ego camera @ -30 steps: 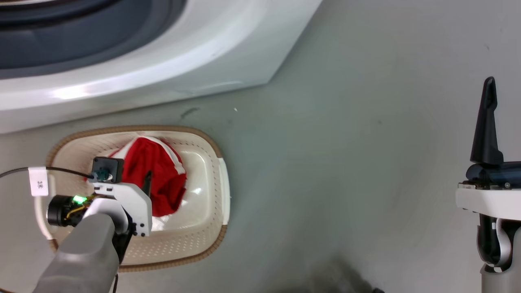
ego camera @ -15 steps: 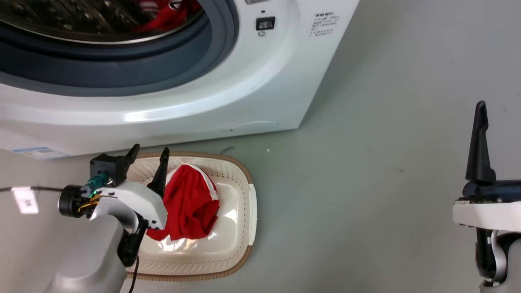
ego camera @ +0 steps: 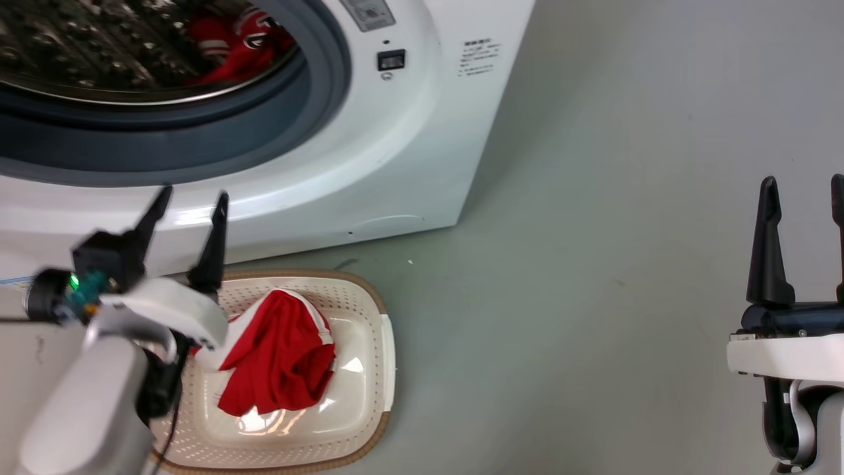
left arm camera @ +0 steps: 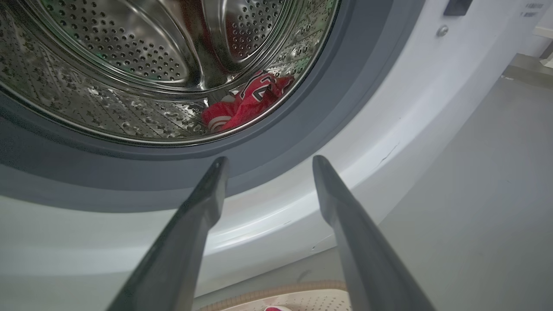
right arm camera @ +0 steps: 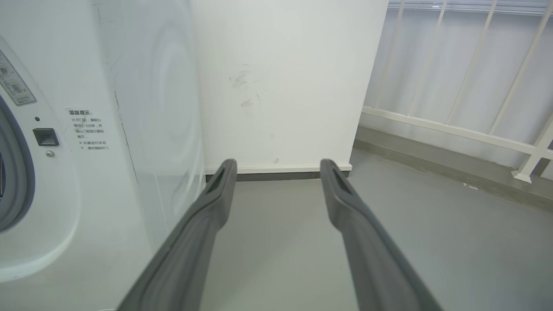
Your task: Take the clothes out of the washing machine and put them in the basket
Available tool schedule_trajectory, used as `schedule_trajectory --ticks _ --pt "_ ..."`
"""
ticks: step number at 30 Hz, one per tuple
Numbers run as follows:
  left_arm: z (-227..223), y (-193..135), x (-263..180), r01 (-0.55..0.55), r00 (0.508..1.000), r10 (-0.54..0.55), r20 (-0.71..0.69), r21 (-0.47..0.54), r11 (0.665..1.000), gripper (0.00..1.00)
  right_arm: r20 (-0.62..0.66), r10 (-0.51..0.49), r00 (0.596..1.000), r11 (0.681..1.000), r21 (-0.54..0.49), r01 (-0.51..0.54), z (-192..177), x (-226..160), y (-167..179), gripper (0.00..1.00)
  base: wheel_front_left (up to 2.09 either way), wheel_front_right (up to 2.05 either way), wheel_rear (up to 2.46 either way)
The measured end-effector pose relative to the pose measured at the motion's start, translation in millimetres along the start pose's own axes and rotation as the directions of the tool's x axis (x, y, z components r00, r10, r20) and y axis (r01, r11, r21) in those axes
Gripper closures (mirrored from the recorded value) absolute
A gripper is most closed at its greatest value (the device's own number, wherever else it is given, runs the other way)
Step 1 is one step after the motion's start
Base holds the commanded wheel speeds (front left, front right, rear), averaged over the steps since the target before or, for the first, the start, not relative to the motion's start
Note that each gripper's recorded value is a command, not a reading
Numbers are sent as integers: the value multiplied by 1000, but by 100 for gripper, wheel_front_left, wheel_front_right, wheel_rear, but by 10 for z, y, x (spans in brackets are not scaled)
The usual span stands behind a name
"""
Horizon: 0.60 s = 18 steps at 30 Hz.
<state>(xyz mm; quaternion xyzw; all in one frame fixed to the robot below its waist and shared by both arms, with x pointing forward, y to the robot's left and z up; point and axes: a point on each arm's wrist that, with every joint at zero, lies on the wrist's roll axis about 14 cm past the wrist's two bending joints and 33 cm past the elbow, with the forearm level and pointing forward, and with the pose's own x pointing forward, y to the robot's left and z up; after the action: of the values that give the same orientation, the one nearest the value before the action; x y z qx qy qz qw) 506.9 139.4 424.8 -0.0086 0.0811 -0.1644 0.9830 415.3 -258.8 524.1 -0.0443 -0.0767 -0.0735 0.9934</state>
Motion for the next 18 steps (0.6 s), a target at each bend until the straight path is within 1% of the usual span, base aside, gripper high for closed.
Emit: schedule_trajectory --ticks 6,10,13,15,18 --pt "242 69 388 29 1000 -29 5 28 999 0 -43 -35 998 999 3 35 -134 -49 -115 0 0 0 0" --pt "409 142 739 47 999 -47 -8 16 999 0 -79 -56 995 998 0 56 -257 -66 -183 0 0 0 0" --pt "473 262 1019 56 997 -54 -54 51 997 0 -98 -64 993 998 2 65 -341 -40 -207 0 0 0 0" --pt "484 326 1212 59 994 -54 -94 55 997 0 -123 -69 990 998 0 70 -430 -49 -218 0 0 0 0" --pt "388 383 1482 58 980 -57 -189 1 998 0 -158 -76 985 997 -4 76 -556 -53 -235 0 0 0 0"
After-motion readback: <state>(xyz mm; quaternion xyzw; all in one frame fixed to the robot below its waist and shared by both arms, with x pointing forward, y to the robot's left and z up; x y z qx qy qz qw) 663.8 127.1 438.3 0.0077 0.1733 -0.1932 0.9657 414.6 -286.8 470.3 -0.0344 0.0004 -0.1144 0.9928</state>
